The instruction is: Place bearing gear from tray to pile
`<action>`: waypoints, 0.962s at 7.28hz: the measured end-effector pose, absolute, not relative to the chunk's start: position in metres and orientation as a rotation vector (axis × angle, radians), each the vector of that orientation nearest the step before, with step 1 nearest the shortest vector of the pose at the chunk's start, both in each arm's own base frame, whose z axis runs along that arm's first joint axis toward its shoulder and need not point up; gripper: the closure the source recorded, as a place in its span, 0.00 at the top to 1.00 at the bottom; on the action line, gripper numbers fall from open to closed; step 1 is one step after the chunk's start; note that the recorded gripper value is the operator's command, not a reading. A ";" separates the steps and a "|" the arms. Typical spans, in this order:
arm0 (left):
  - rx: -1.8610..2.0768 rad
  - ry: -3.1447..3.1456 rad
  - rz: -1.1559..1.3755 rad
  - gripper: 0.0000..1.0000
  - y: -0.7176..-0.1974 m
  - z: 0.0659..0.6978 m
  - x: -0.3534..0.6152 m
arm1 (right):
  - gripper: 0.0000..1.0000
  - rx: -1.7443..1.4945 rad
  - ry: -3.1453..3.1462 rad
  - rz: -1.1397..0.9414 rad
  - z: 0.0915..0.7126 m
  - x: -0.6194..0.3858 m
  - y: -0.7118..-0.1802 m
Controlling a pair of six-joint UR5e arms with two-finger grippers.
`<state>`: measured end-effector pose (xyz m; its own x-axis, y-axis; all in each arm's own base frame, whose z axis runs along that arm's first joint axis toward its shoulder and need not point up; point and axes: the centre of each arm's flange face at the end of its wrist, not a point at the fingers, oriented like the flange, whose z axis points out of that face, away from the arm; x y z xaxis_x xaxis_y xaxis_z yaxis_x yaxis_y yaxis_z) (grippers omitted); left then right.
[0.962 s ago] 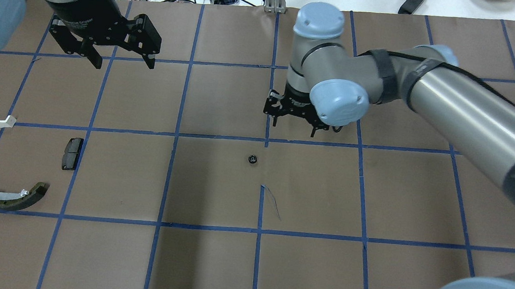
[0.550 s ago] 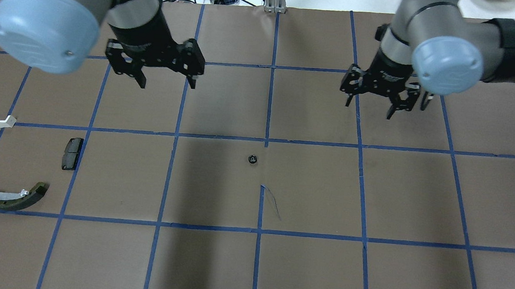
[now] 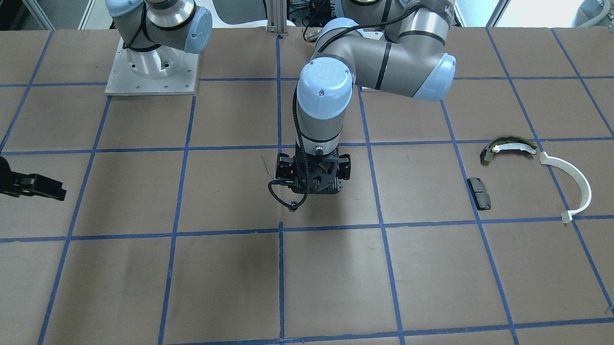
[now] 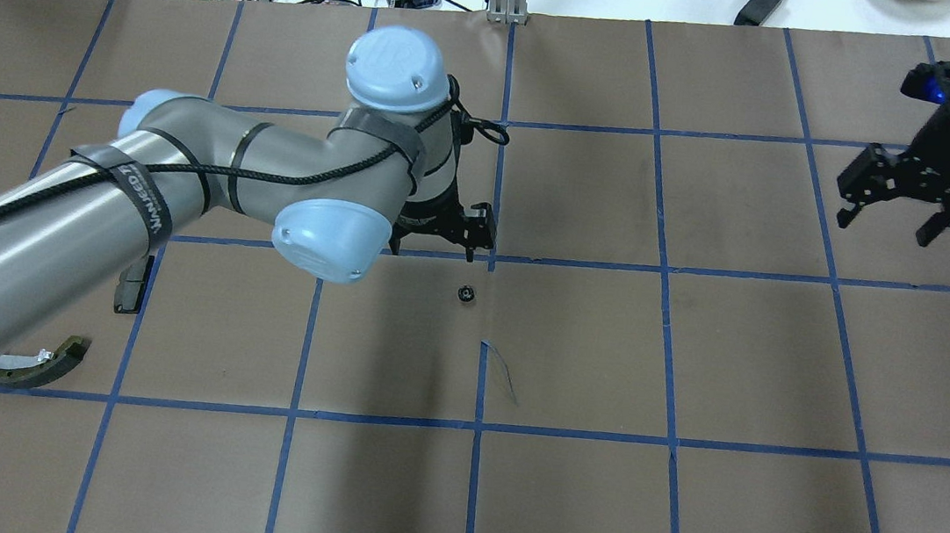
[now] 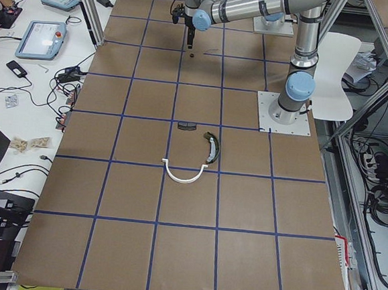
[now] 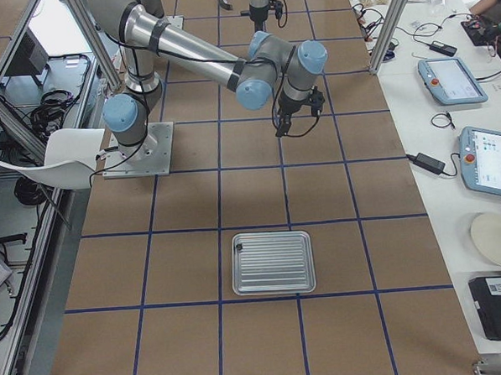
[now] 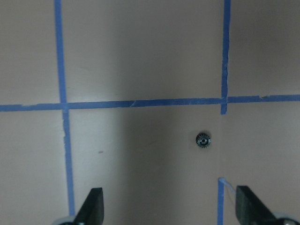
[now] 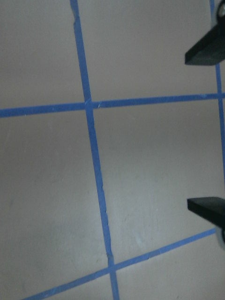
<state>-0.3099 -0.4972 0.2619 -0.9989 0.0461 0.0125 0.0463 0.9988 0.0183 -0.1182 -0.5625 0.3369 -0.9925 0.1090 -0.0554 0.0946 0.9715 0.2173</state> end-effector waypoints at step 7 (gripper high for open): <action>0.015 -3.133 0.005 0.67 -0.497 0.177 -0.353 | 0.96 -0.113 3.029 0.385 0.265 -0.419 -0.477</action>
